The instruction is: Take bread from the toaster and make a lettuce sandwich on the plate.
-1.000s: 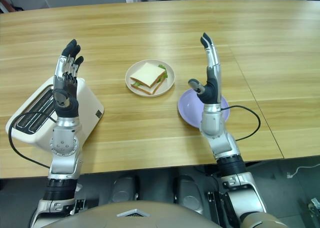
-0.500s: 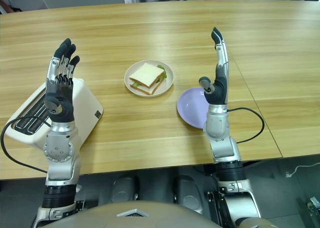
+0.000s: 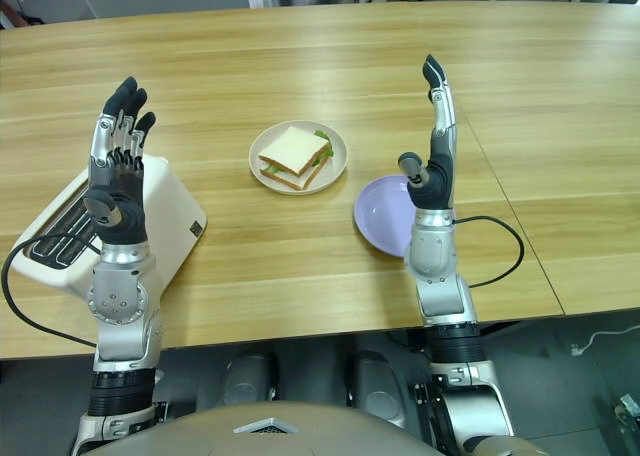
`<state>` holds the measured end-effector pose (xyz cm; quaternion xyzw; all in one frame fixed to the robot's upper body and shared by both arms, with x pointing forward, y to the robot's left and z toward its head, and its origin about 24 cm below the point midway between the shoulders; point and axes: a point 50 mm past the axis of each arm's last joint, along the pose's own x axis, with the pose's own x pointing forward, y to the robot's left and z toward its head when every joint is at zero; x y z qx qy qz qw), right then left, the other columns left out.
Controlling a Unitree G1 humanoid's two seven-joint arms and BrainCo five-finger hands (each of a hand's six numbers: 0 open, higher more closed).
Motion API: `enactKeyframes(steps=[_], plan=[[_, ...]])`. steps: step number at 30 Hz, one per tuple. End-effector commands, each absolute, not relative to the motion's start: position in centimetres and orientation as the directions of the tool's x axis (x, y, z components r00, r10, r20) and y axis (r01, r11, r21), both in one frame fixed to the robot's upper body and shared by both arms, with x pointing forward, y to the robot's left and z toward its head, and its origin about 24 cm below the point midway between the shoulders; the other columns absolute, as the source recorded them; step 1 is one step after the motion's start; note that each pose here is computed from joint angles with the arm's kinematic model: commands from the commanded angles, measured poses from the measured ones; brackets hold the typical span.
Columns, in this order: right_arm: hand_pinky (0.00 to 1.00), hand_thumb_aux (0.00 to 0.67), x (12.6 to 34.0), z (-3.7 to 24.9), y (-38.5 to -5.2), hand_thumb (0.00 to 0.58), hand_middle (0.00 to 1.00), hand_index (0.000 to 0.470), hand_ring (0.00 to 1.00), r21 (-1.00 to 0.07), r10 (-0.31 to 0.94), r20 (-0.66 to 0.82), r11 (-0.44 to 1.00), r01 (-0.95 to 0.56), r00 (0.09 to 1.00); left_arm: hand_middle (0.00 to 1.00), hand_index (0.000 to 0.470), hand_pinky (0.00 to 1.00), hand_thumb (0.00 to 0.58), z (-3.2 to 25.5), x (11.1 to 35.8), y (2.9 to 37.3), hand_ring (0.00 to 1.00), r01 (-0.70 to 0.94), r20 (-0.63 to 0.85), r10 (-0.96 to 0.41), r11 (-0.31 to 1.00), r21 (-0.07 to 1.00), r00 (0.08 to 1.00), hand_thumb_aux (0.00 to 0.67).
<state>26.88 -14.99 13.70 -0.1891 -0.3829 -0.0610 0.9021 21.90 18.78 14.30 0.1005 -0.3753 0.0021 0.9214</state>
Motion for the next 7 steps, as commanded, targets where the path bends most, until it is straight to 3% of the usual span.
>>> enactKeyframes(steps=[1, 7], plan=[[0.0, 0.0, 26.74, 13.86, -14.9, 0.0, 0.0, 0.0, 0.0, -0.295, 0.038, 0.716, 0.922, 0.253, 0.697, 0.0, 0.0, 0.0, 0.0, 13.98, 22.06, 19.0, 0.0, -0.088, 0.673, -0.064, 0.978, 0.189, 0.737, 0.0], [0.0, 0.0, 26.73, 13.88, -14.83, 0.0, 0.0, 0.0, 0.0, -0.294, 0.039, 0.715, 0.922, 0.251, 0.698, 0.0, 0.0, 0.0, 0.0, 13.84, 22.04, 18.76, 0.0, -0.083, 0.666, -0.073, 0.976, 0.2, 0.742, 0.0]])
